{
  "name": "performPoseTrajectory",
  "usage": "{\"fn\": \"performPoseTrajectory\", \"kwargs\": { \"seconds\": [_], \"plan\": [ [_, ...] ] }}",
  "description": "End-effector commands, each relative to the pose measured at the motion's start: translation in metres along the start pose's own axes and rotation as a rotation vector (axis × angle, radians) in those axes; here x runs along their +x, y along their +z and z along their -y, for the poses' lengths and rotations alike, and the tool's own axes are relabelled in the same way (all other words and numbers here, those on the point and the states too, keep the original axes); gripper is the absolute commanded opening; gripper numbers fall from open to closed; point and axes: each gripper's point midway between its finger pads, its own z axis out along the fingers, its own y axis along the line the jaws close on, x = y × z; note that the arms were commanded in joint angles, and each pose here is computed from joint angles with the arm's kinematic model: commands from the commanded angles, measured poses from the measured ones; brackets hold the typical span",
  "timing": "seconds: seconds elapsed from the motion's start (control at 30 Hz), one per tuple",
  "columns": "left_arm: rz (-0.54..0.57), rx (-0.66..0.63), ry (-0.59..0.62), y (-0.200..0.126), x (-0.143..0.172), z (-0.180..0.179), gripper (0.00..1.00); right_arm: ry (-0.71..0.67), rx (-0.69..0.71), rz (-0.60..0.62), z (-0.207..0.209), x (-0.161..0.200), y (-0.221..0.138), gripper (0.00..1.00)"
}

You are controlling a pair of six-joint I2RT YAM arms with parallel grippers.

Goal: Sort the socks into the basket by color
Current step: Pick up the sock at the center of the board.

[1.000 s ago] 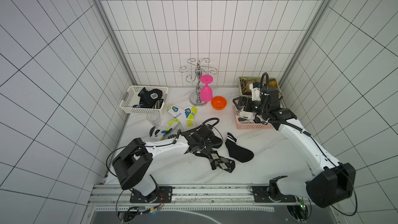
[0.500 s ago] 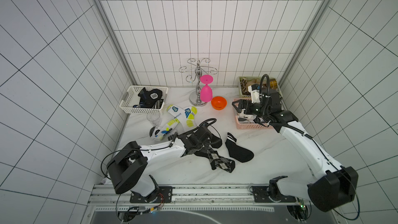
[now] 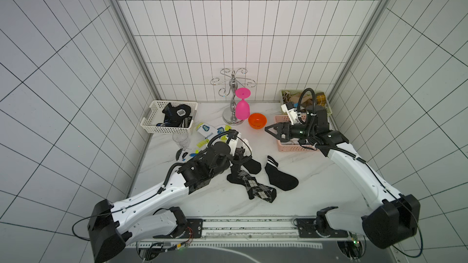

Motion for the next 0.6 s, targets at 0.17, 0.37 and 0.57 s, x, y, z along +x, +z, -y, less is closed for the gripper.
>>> {"fn": "performPoseTrajectory", "kwargs": {
  "seconds": [0.17, 0.37, 0.57],
  "plan": [
    [0.150, 0.176, 0.021, -0.010, -0.064, 0.043, 0.00, -0.045, -0.306, -0.079, -0.061, 0.019, 0.015, 0.91],
    [0.172, 0.243, 0.028, -0.008, -0.078, 0.059, 0.00, -0.054, -0.323, -0.090, -0.068, 0.020, 0.023, 0.76],
    [0.152, 0.280, 0.030, 0.000, -0.075, 0.065, 0.00, -0.059, -0.316, -0.083, -0.068, 0.019, 0.026, 0.28]
  ]
}}
